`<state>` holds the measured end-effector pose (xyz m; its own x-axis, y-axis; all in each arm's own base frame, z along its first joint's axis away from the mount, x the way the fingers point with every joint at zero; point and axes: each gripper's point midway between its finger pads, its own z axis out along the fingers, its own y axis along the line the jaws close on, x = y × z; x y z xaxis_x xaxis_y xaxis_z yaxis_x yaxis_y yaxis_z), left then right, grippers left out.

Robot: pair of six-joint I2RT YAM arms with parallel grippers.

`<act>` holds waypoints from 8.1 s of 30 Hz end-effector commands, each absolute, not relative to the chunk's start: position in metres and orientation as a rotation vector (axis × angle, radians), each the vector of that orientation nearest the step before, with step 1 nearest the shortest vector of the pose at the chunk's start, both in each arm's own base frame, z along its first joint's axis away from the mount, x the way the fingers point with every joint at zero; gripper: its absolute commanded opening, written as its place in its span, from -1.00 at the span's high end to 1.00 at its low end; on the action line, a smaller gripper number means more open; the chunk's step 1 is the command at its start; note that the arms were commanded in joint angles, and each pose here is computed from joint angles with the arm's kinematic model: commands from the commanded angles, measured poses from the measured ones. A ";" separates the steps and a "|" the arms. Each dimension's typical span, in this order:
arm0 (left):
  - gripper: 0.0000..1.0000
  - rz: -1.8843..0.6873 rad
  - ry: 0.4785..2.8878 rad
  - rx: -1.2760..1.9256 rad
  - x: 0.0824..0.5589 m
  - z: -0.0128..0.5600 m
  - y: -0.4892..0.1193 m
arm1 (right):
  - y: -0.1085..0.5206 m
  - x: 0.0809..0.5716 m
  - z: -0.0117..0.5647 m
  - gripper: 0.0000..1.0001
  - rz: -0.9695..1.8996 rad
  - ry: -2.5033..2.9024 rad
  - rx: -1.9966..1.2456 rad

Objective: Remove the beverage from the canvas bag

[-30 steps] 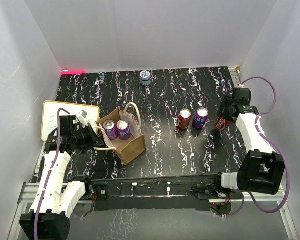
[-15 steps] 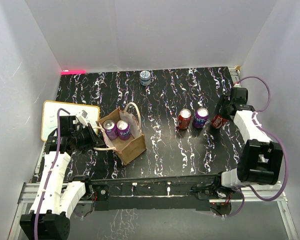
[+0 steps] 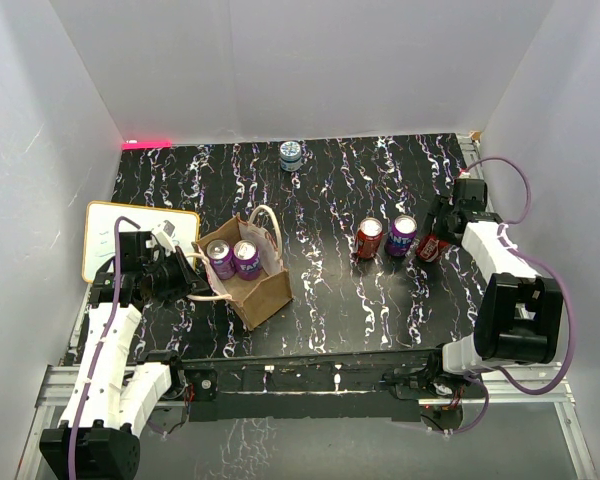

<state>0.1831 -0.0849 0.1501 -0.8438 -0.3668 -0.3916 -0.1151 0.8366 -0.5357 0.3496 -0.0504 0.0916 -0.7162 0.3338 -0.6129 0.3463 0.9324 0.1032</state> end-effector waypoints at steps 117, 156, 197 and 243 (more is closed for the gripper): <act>1.00 -0.696 2.494 -0.403 0.183 0.152 -0.079 | 0.456 0.323 0.166 0.00 0.394 2.231 -0.784; 1.00 -0.694 2.496 -0.425 0.185 0.150 -0.076 | 0.221 0.236 0.271 0.78 0.404 1.959 -0.188; 1.00 -0.694 2.520 -0.444 0.186 0.145 -0.075 | 0.231 0.390 0.105 0.54 0.065 2.385 -0.179; 1.00 -0.694 2.514 -0.461 0.187 0.145 -0.073 | 0.362 0.184 0.248 -0.86 0.764 2.044 -0.689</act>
